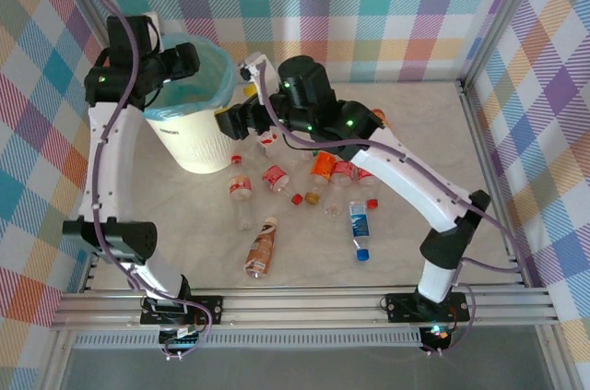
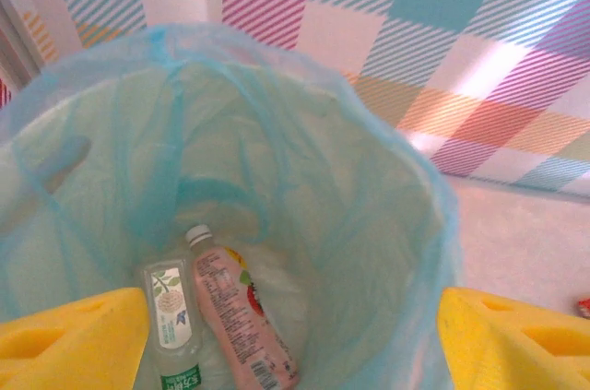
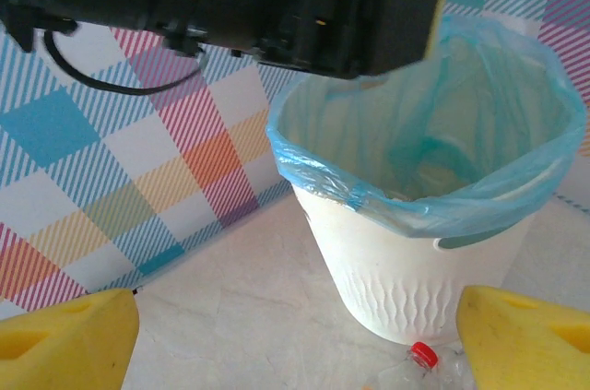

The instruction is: Put the plastic bottles in the bin

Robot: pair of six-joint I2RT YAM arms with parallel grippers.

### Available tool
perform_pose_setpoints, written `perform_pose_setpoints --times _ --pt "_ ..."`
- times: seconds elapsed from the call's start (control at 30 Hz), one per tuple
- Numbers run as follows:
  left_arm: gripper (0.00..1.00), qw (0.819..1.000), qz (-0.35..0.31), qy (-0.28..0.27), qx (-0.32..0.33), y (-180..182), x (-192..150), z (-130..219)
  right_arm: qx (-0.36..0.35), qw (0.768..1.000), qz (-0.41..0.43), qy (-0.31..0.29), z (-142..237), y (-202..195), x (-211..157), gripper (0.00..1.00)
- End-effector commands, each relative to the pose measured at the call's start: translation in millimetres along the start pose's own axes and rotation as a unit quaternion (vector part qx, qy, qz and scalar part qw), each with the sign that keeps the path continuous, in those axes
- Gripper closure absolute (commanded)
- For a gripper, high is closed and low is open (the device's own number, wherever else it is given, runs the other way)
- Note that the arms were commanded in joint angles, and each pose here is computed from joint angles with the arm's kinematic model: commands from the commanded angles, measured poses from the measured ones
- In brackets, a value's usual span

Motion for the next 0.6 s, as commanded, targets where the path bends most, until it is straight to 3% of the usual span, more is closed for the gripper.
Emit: perform_pose_setpoints --times 0.0,0.3,0.57 --pt "0.19 0.998 0.011 -0.053 -0.030 -10 21 55 -0.008 1.000 0.011 -0.013 26 4 7 0.11" --pt "0.20 0.985 -0.017 -0.089 -0.144 -61 6 136 -0.069 0.997 0.021 0.024 73 -18 -24 0.12" --pt "0.21 0.954 -0.044 -0.027 -0.296 -119 -63 168 -0.141 0.985 -0.018 0.098 114 -68 -89 0.17"
Point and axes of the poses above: each hand's point on the last joint's axis, 136 mm out from that joint toward the fingers, its own z axis back along the fingers, its own y axis along the line the jaws close on, x = y × z, the point moved 2 cm from there along z, back along the fingers, and after that the axes turned 7 degrees about -z, right-handed, at the moved point
